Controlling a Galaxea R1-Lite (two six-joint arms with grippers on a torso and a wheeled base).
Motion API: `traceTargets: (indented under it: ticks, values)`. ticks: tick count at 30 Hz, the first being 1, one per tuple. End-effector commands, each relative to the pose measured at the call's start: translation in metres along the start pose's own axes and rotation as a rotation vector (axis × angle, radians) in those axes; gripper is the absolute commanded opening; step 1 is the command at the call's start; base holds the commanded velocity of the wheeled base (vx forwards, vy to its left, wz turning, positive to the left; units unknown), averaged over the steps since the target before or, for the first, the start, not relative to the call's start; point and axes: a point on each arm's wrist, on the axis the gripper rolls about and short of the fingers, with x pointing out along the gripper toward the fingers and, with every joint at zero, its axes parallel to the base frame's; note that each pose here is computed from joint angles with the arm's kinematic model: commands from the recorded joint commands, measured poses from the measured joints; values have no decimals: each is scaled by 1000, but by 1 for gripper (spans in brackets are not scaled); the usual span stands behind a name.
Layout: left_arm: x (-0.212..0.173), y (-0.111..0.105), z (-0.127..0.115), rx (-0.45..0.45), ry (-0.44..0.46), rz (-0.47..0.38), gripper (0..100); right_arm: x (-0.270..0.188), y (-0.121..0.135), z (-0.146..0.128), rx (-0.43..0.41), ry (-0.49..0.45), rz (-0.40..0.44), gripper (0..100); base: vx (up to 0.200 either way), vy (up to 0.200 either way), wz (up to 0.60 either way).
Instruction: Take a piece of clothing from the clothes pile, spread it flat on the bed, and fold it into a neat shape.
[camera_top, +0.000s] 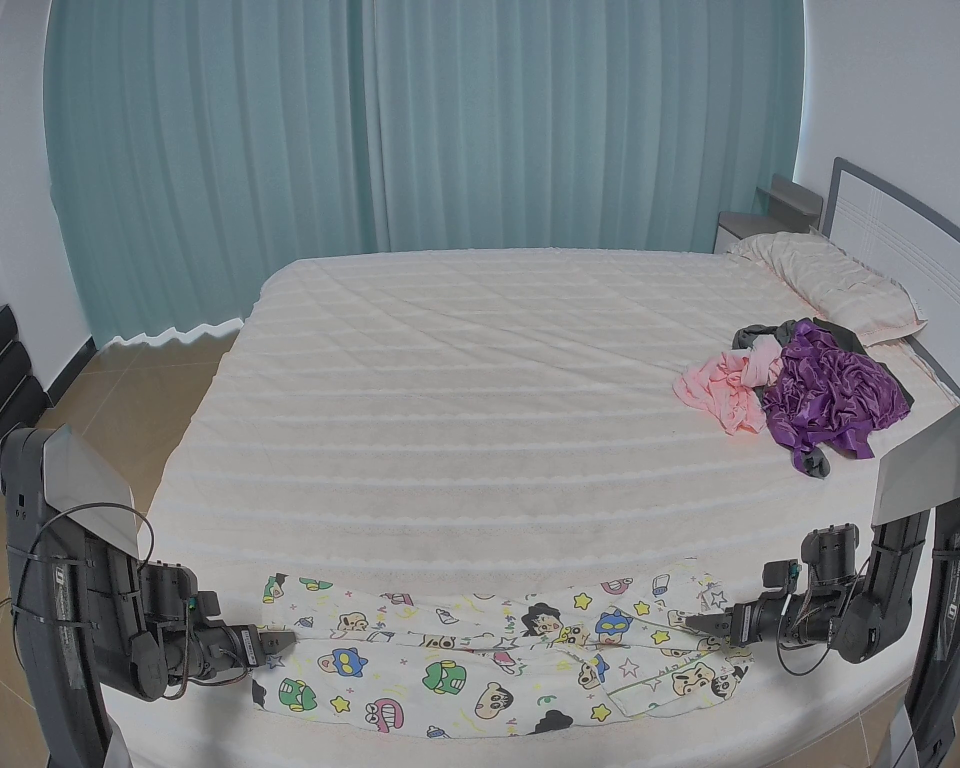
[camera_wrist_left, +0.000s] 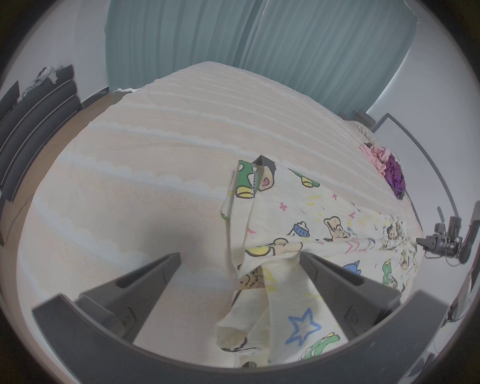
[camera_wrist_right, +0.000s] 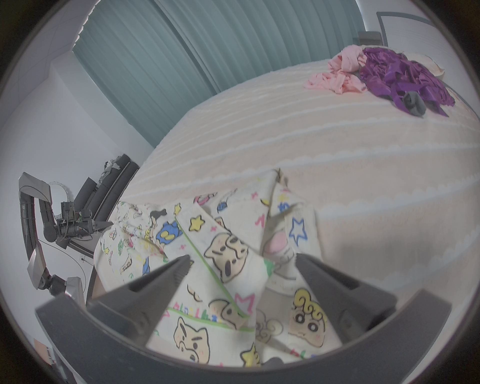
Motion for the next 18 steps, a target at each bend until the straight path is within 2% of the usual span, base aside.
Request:
traceTargets:
  ticks: [1, 2, 4, 5, 6, 7, 9, 10, 12, 15, 18]
  values:
    - [-1, 2, 0, -58, -2, 0, 100, -5, 0, 0, -2, -37, -6, 100, 0, 0, 0]
    - [-2, 3, 2, -103, -12, 0, 100, -7, 1, 1, -6, -55, -11, 100, 0, 0, 0]
    - [-5, 4, 6, -138, -29, -4, 100, -10, 2, 2, -1, -65, -24, 100, 0, 0, 0]
    - [-11, 4, 13, -191, -66, -27, 100, -11, 6, 2, 22, -73, -41, 100, 0, 0, 0]
    - [-11, 4, 13, -191, -66, -27, 100, -11, 6, 2, 22, -73, -41, 100, 0, 0, 0]
    - [-22, 3, 24, -268, -108, -80, 100, -9, 14, 1, 86, -70, -49, 100, 0, 0, 0]
    - [-24, 2, 26, -283, -116, -92, 100, -8, 16, 1, 103, -70, -50, 100, 0, 0, 0]
    - [-31, -2, 30, -357, -129, -121, 100, -6, 24, -3, 188, -58, -56, 100, 0, 0, 0]
    - [-35, -10, 30, -417, -124, -152, 100, -4, 31, -7, 248, -45, -62, 100, 0, 0, 0]
    - [-32, -24, 30, -530, -96, -199, 100, 2, 39, -12, 293, -41, -71, 100, 0, 0, 0]
    - [-32, -33, 32, -573, -96, -231, 100, 7, 38, -17, 316, -76, -125, 100, 0, 0, 0]
